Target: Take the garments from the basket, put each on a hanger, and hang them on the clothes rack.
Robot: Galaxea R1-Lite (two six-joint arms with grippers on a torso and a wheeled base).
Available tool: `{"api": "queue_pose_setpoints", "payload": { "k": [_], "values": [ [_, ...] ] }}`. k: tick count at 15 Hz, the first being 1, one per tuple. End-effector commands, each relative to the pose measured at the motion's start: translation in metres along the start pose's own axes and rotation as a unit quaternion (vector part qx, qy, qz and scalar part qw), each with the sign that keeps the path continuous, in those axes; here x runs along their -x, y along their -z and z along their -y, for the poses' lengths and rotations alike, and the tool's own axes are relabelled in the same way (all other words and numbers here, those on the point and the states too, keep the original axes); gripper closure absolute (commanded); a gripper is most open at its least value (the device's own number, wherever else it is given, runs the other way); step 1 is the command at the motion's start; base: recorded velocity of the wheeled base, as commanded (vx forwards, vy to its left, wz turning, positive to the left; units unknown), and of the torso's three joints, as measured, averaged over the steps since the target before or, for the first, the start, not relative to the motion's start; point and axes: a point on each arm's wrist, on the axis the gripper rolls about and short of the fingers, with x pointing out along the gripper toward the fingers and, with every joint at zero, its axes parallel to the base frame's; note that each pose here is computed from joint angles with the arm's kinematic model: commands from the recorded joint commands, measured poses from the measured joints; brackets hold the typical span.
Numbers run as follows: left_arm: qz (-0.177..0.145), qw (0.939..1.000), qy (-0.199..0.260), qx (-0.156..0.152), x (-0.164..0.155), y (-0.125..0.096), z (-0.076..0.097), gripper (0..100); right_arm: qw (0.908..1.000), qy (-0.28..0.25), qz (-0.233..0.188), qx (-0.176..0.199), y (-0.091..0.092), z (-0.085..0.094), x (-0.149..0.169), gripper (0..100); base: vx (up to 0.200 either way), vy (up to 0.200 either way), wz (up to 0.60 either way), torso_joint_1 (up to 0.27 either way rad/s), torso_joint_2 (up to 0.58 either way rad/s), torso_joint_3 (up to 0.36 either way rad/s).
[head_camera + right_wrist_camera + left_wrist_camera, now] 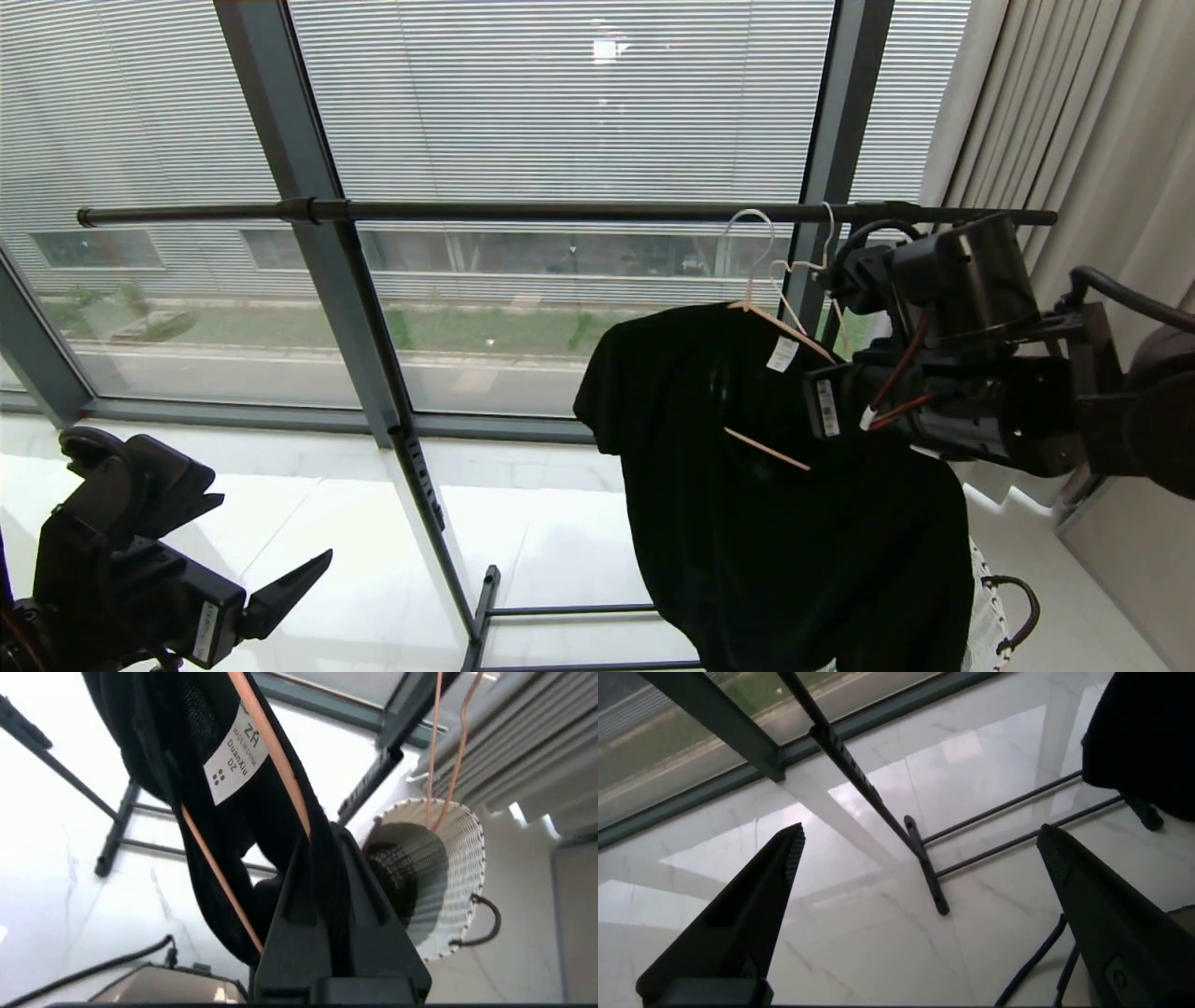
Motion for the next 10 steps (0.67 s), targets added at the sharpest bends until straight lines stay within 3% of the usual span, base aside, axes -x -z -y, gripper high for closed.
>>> {"api": "queue_pose_setpoints", "payload": {
  "k": [1,3,6,10],
  "values": [
    [0.01,0.9993,-0.01,0.035,0.0,-0.007,-0.004,0,0.9994,0.019,0.017,-0.024,-0.019,-0.017,-0.03,100,0.0,0.0,0.0,0.0,0.0,0.0],
    [0.01,0.9984,-0.024,0.051,0.0,-0.009,-0.006,0,0.9979,0.035,0.035,-0.042,-0.035,-0.019,-0.041,100,0.0,0.0,0.0,0.0,0.0,0.0],
    [0.007,0.9985,-0.026,0.048,0.0,-0.008,-0.006,0,0.9955,0.075,0.037,-0.044,-0.044,-0.019,-0.056,100,0.0,0.0,0.0,0.0,0.0,0.0],
    [0.008,0.9986,-0.024,0.047,0.0,-0.009,-0.005,0,0.9955,0.075,0.038,-0.044,-0.046,-0.021,-0.058,100,0.0,0.0,0.0,0.0,0.0,0.0]
  ]
}}
